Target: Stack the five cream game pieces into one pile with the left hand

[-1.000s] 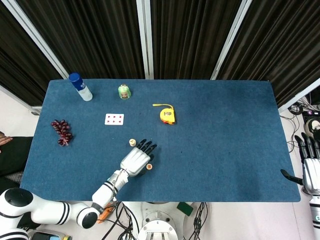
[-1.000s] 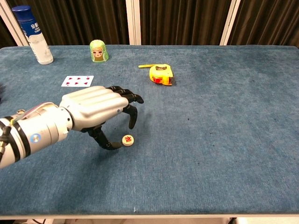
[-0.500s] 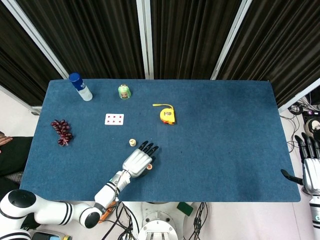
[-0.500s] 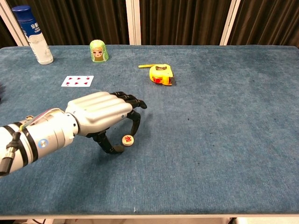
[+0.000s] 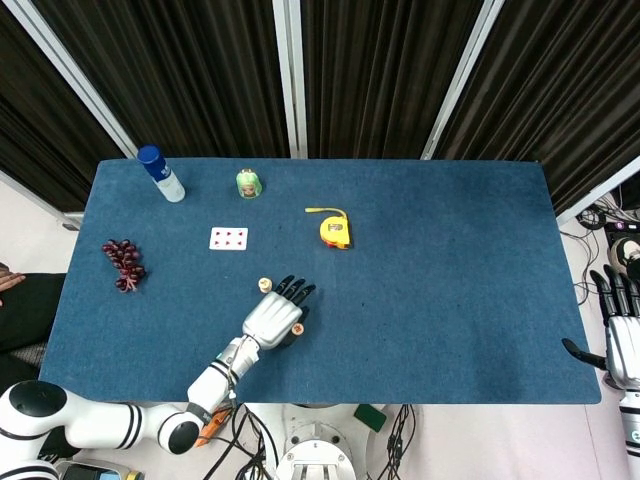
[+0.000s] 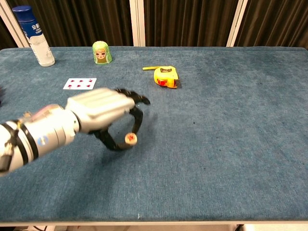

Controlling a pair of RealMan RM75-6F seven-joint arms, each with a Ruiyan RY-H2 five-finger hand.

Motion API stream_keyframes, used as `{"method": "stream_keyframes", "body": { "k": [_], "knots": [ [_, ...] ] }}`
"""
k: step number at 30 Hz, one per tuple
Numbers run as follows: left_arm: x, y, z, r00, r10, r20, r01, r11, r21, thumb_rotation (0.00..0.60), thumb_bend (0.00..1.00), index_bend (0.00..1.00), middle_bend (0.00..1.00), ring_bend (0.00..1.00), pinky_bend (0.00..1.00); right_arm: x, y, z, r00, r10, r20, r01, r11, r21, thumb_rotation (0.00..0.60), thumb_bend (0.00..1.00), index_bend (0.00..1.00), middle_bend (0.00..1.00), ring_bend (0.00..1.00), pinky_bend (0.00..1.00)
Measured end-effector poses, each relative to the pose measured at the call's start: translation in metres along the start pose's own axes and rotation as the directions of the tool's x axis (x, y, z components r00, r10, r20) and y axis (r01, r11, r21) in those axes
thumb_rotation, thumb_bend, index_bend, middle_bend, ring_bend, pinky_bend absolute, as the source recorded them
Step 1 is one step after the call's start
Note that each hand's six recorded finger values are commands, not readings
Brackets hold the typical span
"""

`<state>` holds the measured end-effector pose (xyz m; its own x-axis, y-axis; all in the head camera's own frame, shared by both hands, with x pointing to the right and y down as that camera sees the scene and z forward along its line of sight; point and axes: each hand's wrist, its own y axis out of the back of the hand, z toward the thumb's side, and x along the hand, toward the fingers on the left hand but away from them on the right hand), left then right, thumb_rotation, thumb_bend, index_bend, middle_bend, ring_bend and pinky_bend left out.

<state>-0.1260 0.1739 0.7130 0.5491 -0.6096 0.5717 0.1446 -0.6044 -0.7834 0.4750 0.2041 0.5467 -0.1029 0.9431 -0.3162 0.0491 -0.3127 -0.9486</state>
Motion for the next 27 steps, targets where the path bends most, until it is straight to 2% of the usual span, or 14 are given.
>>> {"method": "stream_keyframes", "body": {
  "k": [6,10,18,27],
  "knots": [
    [0.005,0.031,-0.028,0.996,0.06,-0.07,-0.065,0.996,-0.067,0.6,0.37,0.52,0.06,0.0,0.0,0.0,0.001,0.0,1.0,-0.002,-0.002,0.002,1.0,-0.002,0.6,0.17,0.0,0.04,0.0,0.05],
    [0.008,0.043,-0.048,0.99,0.063,-0.125,-0.078,0.99,-0.114,0.6,0.36,0.51,0.06,0.0,0.0,0.0,0.001,0.0,1.0,-0.003,-0.002,0.003,1.0,-0.003,0.6,0.17,0.0,0.04,0.0,0.05],
    [0.017,0.043,-0.082,0.972,-0.017,-0.235,-0.029,0.981,-0.191,0.6,0.35,0.5,0.06,0.0,0.0,0.0,0.0,0.001,1.0,-0.001,-0.004,0.001,1.0,-0.005,0.6,0.17,0.0,0.04,0.0,0.05],
    [0.023,0.037,-0.097,0.959,-0.067,-0.276,0.009,0.979,-0.205,0.6,0.34,0.49,0.06,0.0,0.0,0.0,0.001,0.0,1.0,-0.003,-0.001,0.003,1.0,-0.002,0.6,0.17,0.0,0.04,0.0,0.05]
  ]
}}
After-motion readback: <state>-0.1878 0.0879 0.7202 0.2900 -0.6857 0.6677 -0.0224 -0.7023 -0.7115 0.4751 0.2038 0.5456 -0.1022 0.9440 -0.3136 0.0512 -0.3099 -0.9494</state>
